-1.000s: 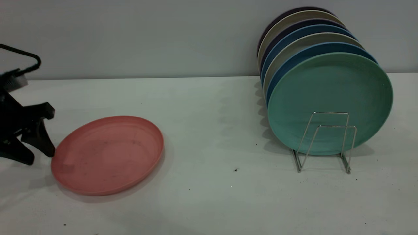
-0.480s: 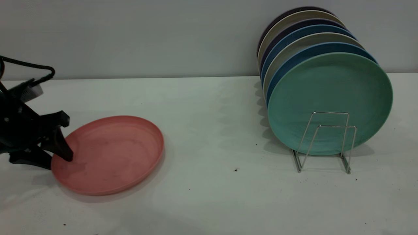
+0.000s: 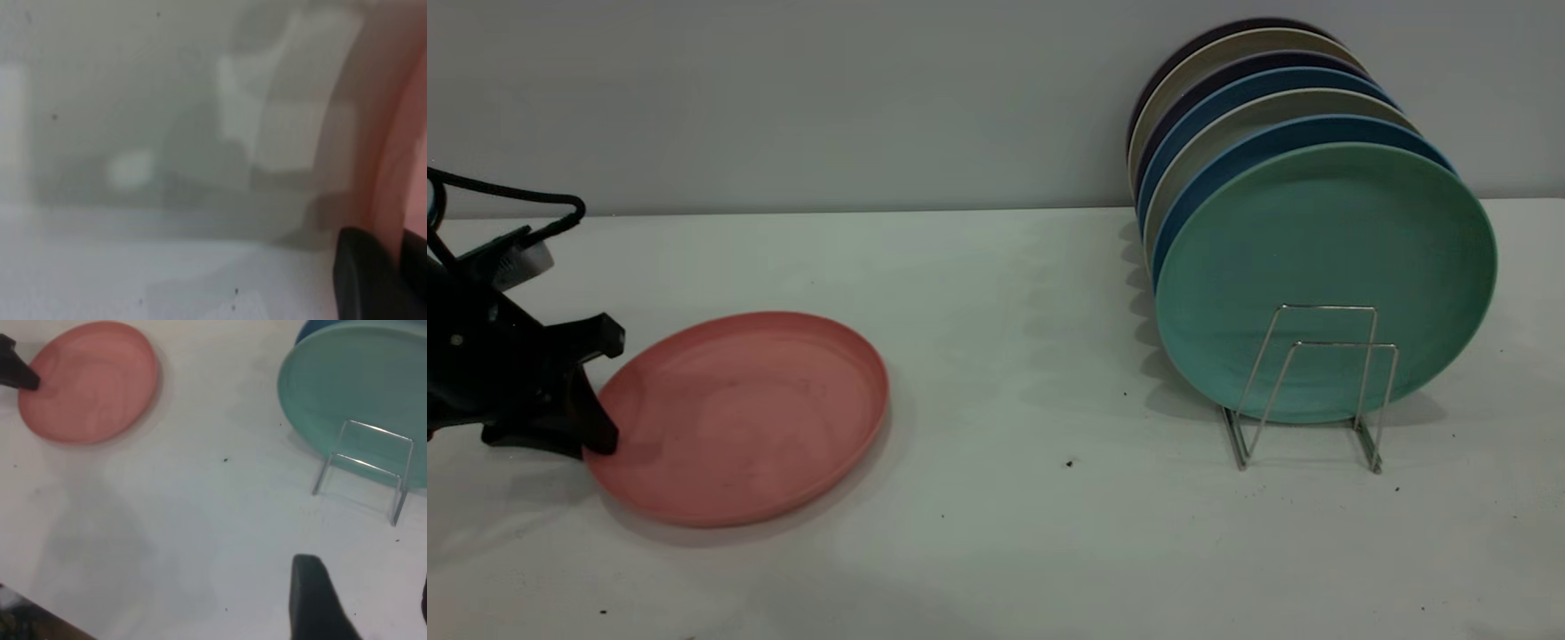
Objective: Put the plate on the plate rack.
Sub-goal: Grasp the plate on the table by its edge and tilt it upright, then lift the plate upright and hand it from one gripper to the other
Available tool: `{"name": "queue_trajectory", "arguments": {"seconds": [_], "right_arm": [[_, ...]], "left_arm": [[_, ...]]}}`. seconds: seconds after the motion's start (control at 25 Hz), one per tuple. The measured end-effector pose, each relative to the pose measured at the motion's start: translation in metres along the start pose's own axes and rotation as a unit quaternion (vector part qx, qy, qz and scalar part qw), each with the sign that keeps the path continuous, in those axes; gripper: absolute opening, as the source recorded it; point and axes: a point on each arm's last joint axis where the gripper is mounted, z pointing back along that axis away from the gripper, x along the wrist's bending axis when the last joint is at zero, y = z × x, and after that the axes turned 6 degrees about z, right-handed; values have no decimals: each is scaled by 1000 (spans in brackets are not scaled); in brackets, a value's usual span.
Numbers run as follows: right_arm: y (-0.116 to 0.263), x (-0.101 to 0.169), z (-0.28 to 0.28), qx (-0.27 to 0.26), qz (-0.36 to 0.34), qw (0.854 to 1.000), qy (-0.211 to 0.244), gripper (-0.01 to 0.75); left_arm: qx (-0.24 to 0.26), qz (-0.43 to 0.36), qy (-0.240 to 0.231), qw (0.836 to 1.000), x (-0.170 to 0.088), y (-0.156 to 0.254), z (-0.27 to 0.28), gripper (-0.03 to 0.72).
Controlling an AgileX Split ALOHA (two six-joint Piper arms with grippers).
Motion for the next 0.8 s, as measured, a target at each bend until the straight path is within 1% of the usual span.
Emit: {"name": "queue_trajectory", "arguments": {"seconds": [0.16, 0.36, 0.44, 0.56, 0.64, 0.72, 0.8], "right_arm": [[-1, 0, -1, -6, -13, 1000, -6, 403], [-4, -4, -19, -3, -36, 999, -40, 403], [-6, -7, -31, -10, -49, 997, -63, 403], [-8, -13, -52, -17, -68, 993, -95, 403], [-7, -17, -67, -16, -79, 990, -114, 403], [-4, -21, -81, -15, -93, 987, -133, 403], [1, -26, -97, -6, -106, 984, -142, 403]], "left_arm": [[-26, -16, 7, 999, -7, -13, 13, 12], [-105, -93, 28, 990, -36, -38, 63, 12], [-117, -125, 38, 984, -48, -39, 76, 12], [-108, -175, 58, 977, -65, -33, 80, 12], [-97, -219, 67, 968, -75, -27, 78, 12], [-86, -269, 81, 956, -89, -19, 75, 12], [-79, -303, 102, 944, -103, -11, 74, 12]]}}
